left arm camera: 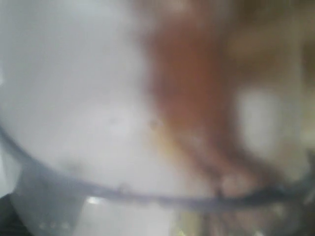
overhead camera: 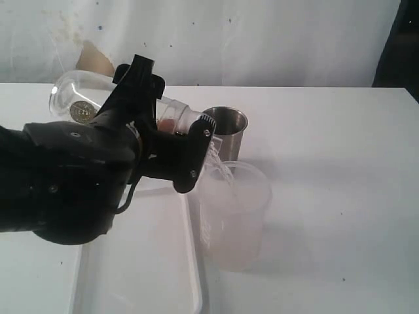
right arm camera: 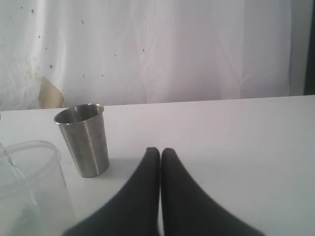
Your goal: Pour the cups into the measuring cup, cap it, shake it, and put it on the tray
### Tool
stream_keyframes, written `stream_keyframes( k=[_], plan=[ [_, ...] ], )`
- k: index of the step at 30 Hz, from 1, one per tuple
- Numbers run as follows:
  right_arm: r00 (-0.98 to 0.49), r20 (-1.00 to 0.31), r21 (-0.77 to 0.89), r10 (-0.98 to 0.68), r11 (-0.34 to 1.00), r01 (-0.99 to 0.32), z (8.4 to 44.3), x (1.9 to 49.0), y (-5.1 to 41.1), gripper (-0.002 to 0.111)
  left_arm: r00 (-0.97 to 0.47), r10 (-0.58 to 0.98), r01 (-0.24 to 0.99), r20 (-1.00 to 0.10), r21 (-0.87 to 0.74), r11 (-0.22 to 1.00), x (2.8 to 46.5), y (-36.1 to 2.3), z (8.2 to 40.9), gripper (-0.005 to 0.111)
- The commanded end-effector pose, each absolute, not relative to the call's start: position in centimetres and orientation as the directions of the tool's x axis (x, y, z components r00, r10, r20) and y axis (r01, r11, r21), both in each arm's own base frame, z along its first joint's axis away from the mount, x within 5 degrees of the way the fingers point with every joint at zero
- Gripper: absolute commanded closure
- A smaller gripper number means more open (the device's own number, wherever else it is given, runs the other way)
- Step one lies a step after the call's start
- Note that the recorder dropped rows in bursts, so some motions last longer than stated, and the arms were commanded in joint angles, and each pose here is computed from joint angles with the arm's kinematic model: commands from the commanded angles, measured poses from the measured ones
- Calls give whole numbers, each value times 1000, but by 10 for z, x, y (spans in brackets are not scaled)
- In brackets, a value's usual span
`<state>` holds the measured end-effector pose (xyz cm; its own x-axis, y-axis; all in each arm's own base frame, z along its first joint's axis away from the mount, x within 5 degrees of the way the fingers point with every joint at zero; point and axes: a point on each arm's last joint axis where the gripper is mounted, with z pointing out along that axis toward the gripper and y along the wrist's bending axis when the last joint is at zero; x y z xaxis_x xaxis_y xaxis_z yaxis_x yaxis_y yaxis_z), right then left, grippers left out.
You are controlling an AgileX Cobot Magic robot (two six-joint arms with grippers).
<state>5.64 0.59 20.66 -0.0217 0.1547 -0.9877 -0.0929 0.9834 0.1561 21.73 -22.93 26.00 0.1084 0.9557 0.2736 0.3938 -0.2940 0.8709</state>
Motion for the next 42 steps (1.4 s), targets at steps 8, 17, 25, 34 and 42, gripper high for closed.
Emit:
stream_keyframes(
  k=[8,17,25,34,42],
  plan=[
    [-17,-987,160,159,982,-99,205,56,6,108,91,940,306,329,889,-341,219,-229,275,107],
    [-17,-987,160,159,982,-99,205,56,6,108,100,931,270,351,891,-365,220,-231,278,107],
    [-17,-987,160,159,982,-99,205,56,6,108,96,919,220,383,892,-394,221,-231,282,107],
    [-17,-987,160,159,982,-99,205,56,6,108,107,896,205,430,872,-444,222,-232,283,107],
    [-17,-987,160,159,982,-99,205,56,6,108,113,884,202,453,861,-467,222,-232,283,107]
  ],
)
